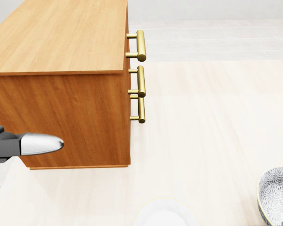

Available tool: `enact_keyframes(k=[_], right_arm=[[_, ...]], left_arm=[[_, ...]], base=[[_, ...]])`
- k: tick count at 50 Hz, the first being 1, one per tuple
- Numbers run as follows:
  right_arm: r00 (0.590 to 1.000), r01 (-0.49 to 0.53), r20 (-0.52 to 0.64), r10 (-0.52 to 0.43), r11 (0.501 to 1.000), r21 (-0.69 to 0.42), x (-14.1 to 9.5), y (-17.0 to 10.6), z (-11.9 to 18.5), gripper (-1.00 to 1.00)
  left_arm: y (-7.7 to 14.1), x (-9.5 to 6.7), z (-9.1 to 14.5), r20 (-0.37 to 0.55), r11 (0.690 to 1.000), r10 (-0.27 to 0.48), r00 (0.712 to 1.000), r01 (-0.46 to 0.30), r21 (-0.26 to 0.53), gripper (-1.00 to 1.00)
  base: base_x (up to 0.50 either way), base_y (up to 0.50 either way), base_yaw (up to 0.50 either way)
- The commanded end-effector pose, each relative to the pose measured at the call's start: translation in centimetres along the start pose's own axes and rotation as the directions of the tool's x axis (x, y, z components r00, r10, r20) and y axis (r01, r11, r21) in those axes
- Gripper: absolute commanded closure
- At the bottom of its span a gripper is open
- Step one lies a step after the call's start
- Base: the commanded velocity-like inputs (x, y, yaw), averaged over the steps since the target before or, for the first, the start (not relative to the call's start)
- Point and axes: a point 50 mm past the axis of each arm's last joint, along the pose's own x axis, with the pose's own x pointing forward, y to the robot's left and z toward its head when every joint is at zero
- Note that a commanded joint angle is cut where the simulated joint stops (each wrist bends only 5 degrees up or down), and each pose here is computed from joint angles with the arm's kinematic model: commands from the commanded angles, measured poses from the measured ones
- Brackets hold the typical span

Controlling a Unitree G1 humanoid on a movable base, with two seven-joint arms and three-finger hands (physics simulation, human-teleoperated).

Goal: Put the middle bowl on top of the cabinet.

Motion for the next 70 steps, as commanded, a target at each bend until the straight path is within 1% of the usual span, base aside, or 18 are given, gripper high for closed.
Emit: enact_keyframes(k=[1, 2, 4, 9, 10, 13, 17, 19, 20, 25, 26, 36, 37, 39, 41, 49, 68, 70], right_arm=[[1.0, -0.001, -0.014, 0.001, 1.0, -0.012, -0.1, 0.0, -0.2, -1.0], [1.0, 0.001, 0.017, -0.001, 1.0, 0.03, -0.2, 0.0, 0.2, -1.0], [1.0, 0.016, 0.016, -0.015, 0.998, -0.057, -0.2, 0.1, 0.3, -1.0], [1.0, 0.026, 0.017, -0.024, 0.99, -0.141, -0.5, 0.2, 0.6, -1.0], [0.999, 0.042, 0.004, -0.042, 0.979, -0.198, -0.5, 0.1, 0.4, -1.0], [0.999, 0.037, 0.01, -0.036, 0.973, -0.228, -0.6, 0.4, 0.4, -1.0], [0.996, 0.068, -0.024, -0.082, 0.926, -0.372, -0.6, 0.5, 0.4, -1.0], [0.997, 0.061, -0.031, -0.078, 0.928, -0.369, -0.4, 0.7, 0.2, -1.0], [0.994, 0.07, -0.044, -0.097, 0.909, -0.411, -0.4, 0.6, 0.0, -1.0], [0.992, 0.087, -0.047, -0.12, 0.891, -0.445, -0.6, 0.2, 0.2, -1.0], [0.987, 0.099, -0.055, -0.149, 0.852, -0.514, -0.6, 0.0, 0.0, -1.0], [0.989, 0.066, -0.073, -0.13, 0.821, -0.567, -0.5, 1.1, -0.1, -1.0], [0.99, 0.05, -0.08, -0.112, 0.836, -0.546, -0.5, 1.3, -0.2, -1.0], [0.989, 0.035, -0.098, -0.115, 0.807, -0.59, -0.5, 1.6, -0.7, -1.0], [0.99, 0.008, -0.114, -0.088, 0.823, -0.568, -0.7, 2.1, -1.0, -1.0], [0.987, -0.052, -0.152, -0.052, 0.791, -0.61, -1.1, 3.5, -1.7, -1.0], [0.989, -0.082, -0.146, -0.029, 0.715, -0.694, -0.9, 5.0, -2.2, -1.0], [0.99, -0.084, -0.143, -0.022, 0.718, -0.691, -0.9, 5.2, -2.2, -1.0]], left_arm=[[0.0, 0.0, 0.1, 0.003, 1.0, -0.001, 1.0, 0.001, 0.0, -1.0], [-0.4, -0.2, 0.0, -0.004, 1.0, -0.02, 1.0, 0.02, 0.008, -1.0], [-0.4, -0.2, -0.1, -0.008, 1.0, -0.018, 1.0, 0.018, 0.011, -1.0], [0.0, -0.3, -0.4, -0.024, 1.0, 0.004, 1.0, -0.004, 0.019, -1.0], [-0.1, -0.2, -0.2, -0.017, 1.0, -0.001, 1.0, 0.001, 0.018, -1.0], [-0.2, -0.3, -0.3, -0.02, 1.0, -0.008, 1.0, 0.009, 0.02, -1.0], [-0.2, -0.4, -0.3, -0.025, 1.0, -0.009, 1.0, 0.009, 0.02, -1.0], [-0.2, -0.4, -0.4, -0.026, 1.0, -0.011, 1.0, 0.012, 0.019, -1.0], [-0.3, -0.4, -0.4, -0.03, 1.0, -0.014, 0.999, 0.014, 0.02, -1.0], [-0.3, -0.4, -0.6, -0.039, 1.0, -0.014, 0.999, 0.015, 0.025, -1.0], [-0.3, -0.5, -0.8, -0.048, 0.999, -0.019, 0.999, 0.02, 0.036, -1.0], [-0.4, -0.5, -0.8, -0.048, 0.999, -0.022, 0.999, 0.025, 0.044, -1.0], [-0.4, -0.5, -1.0, -0.055, 0.999, -0.021, 0.998, 0.023, 0.045, -1.0], [-0.4, -0.5, -0.9, -0.055, 0.999, -0.021, 0.998, 0.024, 0.046, -1.0], [-0.4, -0.5, -0.9, -0.053, 0.999, -0.022, 0.998, 0.024, 0.047, -1.0], [-0.3, -0.6, -1.0, -0.061, 0.998, -0.022, 0.998, 0.025, 0.055, -1.0], [-0.2, -0.6, -0.8, -0.054, 0.999, -0.006, 0.999, 0.008, 0.043, -1.0], [-0.2, -0.6, -0.9, -0.055, 0.999, -0.009, 0.998, 0.011, 0.042, -1.0]], base=[[0.0, 0.0, 0.0], [0.0, 0.0, 0.0], [0.0, 0.0, 0.0], [0.0, 0.0, 0.0], [0.0, 0.0, 0.0], [0.0, 0.0, 0.0], [0.0, 0.0, 0.0], [0.0, 0.0, 0.0], [0.0, 0.0, 0.0], [0.0, 0.0, 0.0], [0.0, 0.0, 0.0], [0.0, 0.0, 0.0], [0.0, 0.0, 0.0], [0.0, 0.0, 0.0], [0.0, 0.0, 0.0], [0.0, 0.0, 0.0], [0.0, 0.0, 0.0], [0.0, 0.0, 0.0]])
